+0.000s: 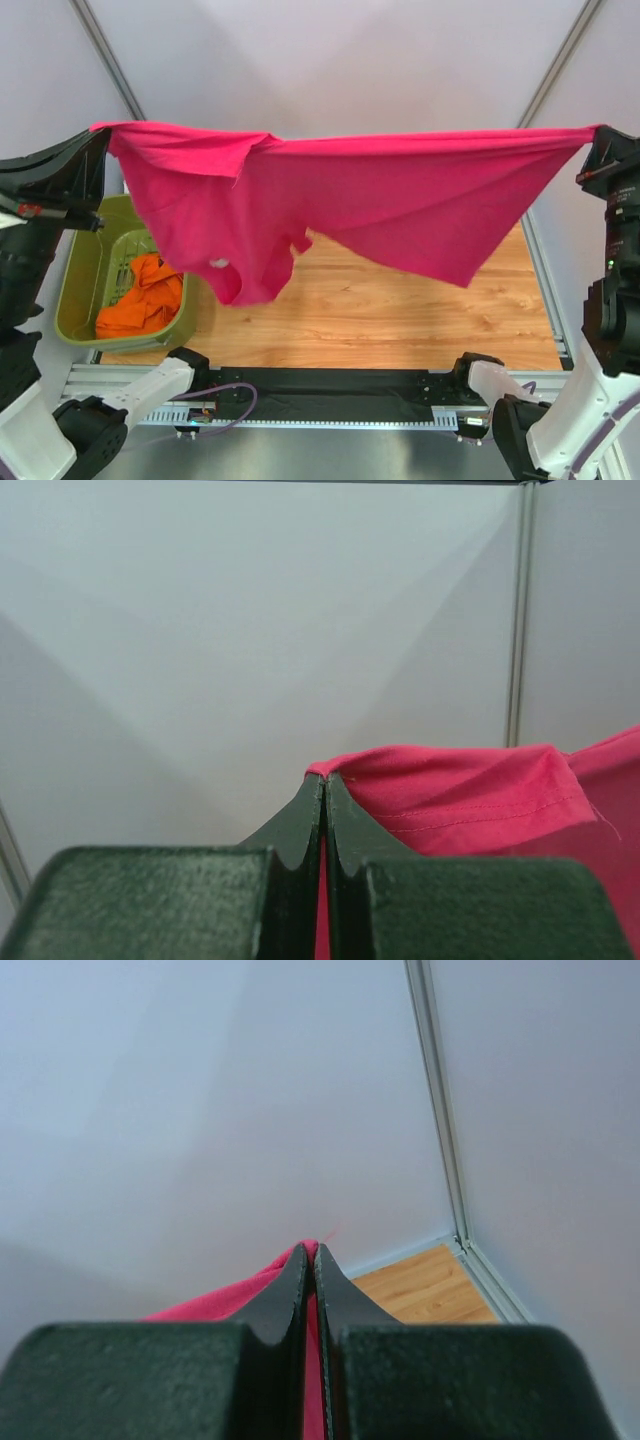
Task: Fold and stack the t-shirts
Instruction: Fold the tshirt
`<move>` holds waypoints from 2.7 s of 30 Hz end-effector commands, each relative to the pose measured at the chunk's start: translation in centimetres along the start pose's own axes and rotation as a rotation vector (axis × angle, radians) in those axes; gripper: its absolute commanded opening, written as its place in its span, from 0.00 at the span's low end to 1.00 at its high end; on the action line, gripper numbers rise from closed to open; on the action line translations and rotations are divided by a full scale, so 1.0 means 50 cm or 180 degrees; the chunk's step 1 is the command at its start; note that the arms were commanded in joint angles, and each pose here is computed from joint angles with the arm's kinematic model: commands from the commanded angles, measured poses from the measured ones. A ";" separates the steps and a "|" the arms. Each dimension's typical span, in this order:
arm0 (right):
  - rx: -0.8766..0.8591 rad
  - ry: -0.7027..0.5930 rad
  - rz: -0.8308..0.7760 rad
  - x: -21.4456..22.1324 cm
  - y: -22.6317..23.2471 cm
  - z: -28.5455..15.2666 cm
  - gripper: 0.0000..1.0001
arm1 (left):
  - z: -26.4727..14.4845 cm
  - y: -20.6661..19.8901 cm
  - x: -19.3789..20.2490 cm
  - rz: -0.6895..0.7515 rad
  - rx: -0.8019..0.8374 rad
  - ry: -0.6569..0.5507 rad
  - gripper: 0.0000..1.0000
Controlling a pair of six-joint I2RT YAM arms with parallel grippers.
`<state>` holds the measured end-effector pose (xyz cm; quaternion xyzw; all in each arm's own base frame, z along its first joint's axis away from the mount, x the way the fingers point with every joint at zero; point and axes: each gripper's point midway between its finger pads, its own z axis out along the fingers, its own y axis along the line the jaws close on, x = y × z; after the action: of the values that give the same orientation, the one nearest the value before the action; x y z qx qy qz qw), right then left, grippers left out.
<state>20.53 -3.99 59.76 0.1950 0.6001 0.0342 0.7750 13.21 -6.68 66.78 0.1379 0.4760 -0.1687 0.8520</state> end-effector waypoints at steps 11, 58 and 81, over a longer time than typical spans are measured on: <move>0.0748 0.0787 -0.0458 0.207 -0.134 0.139 0.00 | 0.135 0.008 0.249 0.0116 0.0062 0.0948 0.00; 0.1446 0.2402 -0.0579 1.013 -0.398 0.598 0.00 | 0.329 0.006 1.208 -0.1523 -0.0341 0.2814 0.00; 0.1269 0.2633 -0.0412 1.003 -0.380 0.541 0.00 | 0.172 -0.143 1.118 -0.1914 -0.0228 0.3138 0.00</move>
<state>56.19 -14.18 7.52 0.2790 0.8831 -0.0615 0.3721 44.90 -25.12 19.55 0.0437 0.8587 -0.2852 0.4235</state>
